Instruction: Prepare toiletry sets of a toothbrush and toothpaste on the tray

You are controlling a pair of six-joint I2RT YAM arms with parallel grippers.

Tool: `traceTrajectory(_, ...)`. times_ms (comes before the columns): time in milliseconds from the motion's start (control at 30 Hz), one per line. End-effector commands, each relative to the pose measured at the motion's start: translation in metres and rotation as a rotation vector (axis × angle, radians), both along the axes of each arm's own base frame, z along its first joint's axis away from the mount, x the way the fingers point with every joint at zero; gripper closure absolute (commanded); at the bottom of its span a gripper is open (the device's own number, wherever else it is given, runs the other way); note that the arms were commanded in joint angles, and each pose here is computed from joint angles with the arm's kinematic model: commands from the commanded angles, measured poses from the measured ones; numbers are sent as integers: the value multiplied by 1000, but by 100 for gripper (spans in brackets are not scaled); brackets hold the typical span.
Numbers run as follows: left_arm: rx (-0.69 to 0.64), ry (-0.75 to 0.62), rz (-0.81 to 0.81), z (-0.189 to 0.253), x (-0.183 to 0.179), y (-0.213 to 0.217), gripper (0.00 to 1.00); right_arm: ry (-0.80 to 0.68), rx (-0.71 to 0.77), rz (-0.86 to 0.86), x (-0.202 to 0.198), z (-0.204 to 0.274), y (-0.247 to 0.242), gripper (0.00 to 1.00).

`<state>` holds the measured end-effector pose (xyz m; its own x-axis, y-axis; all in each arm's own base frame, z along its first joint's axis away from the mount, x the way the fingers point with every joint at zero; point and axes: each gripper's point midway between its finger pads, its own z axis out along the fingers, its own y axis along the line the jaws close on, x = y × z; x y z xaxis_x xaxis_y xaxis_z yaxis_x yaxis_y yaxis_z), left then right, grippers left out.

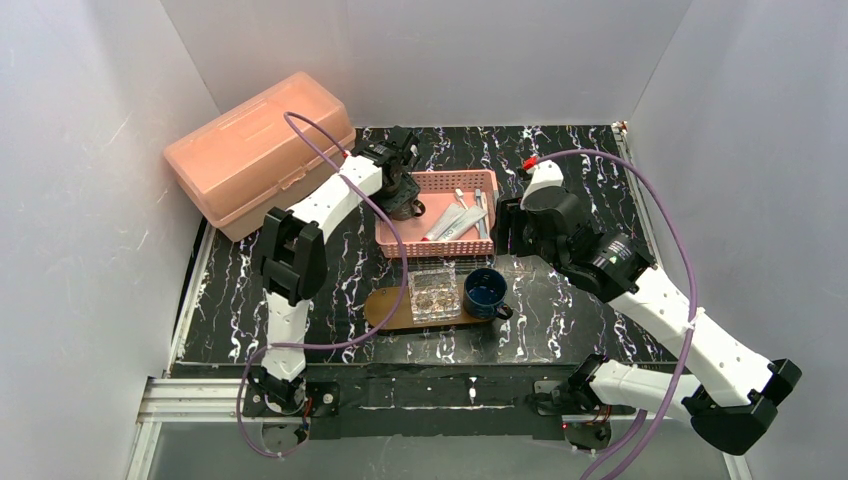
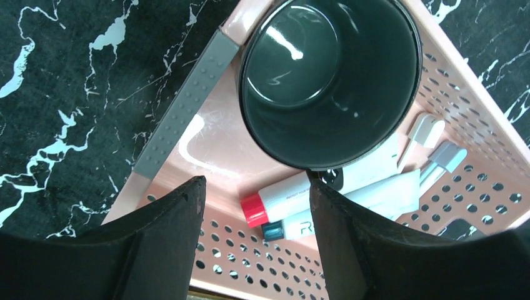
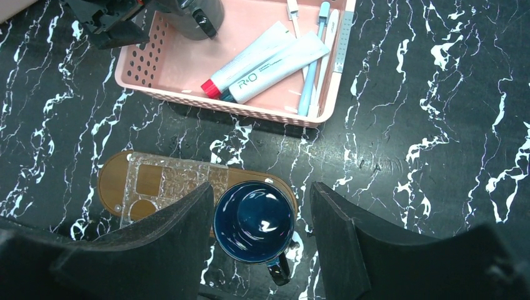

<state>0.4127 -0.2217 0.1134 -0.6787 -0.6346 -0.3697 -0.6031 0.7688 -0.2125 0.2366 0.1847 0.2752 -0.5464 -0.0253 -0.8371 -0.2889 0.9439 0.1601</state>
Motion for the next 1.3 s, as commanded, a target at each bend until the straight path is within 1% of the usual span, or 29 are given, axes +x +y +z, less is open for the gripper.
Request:
traceTrajectory(0, 0, -9, 61, 2, 10, 7, 40, -11, -4, 13, -4, 3, -4, 34)
traceTrajectory(200, -13, -9, 103, -6, 18, 11, 41, -2, -25, 19, -5, -2, -5, 33)
traceTrajectory(300, -41, -14, 105, -8, 20, 9, 42, 3, -32, 22, -5, -5, -4, 33)
traceTrajectory(500, -54, -52, 133, -2, 21, 16, 43, 10, -34, 32, -4, -8, -1, 33)
traceTrajectory(767, -58, -17, 152, -16, 21, 21, 43, 18, -38, 32, -6, -9, -3, 33)
traceTrajectory(1100, -35, 10, 122, -29, 23, 22, 59, 28, -35, 30, -8, -11, -3, 33)
traceTrajectory(1267, -22, 23, 91, -34, 23, 23, 70, 35, -35, 34, -8, -11, -1, 33)
